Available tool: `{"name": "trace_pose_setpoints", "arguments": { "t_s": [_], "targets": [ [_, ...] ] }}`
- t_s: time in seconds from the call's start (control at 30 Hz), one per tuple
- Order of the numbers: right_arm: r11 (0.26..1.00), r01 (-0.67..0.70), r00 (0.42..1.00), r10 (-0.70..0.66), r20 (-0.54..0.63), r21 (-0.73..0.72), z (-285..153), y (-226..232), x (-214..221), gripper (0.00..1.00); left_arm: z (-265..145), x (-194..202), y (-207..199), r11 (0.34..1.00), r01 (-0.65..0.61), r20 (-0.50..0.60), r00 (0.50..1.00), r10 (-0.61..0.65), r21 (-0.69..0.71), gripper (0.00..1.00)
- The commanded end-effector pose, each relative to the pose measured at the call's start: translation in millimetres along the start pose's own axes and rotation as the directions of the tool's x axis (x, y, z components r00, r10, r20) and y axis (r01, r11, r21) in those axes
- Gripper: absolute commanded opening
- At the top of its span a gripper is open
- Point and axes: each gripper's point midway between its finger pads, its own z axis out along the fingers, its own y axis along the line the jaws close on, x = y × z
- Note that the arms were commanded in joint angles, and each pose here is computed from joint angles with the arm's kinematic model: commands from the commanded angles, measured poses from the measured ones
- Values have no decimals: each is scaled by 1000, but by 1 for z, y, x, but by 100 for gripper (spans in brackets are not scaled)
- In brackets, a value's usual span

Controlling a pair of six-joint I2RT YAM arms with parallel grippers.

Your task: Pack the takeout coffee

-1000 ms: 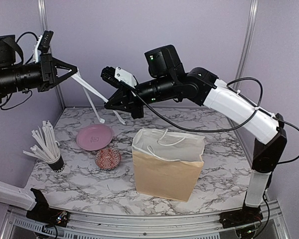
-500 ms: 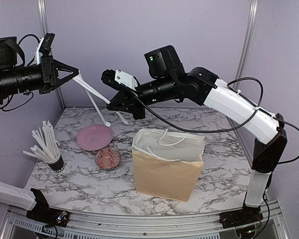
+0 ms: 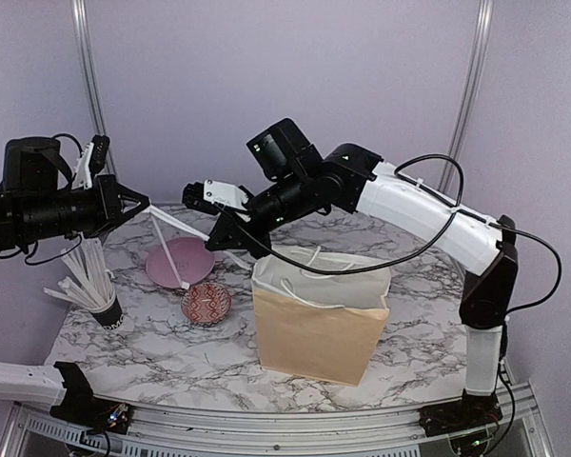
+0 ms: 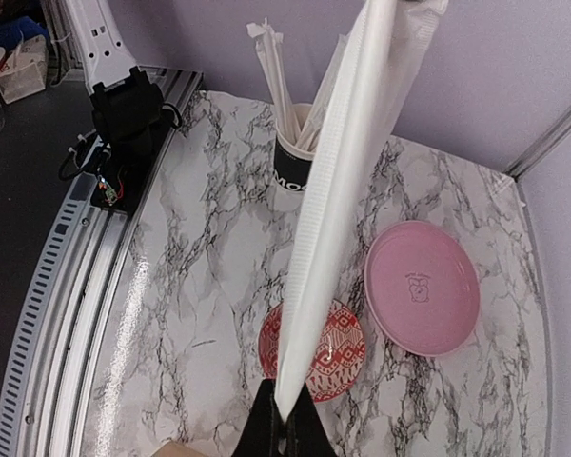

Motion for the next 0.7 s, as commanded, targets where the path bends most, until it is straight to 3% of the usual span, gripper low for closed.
{"name": "trace_pose_setpoints", "arguments": {
  "t_s": [0.0,0.1,0.3,0.47,0.67],
  "targets": [
    [999,1,1000,-2,-30,-32,5,6,4,0,4,9,19,996,72,24,997,-71,-45,1],
    [999,1,999,-3,-37,-39,8,7,7,0,-4,7,22,996,70,45,997,-68,-47,18],
    [999,9,1000,-10,-25,-40,2,9,2,0,-23,-9,14,998,57,102,993,-55,-18,41],
    [999,43,999,-43,0,0,-17,6,-14,0,-25,-10,19,998,39,103,994,-33,-53,45],
    [989,95,991,-104,81,116,-75,-1,-44,0,-12,5,40,987,33,51,998,-25,-157,54]
  ]
}}
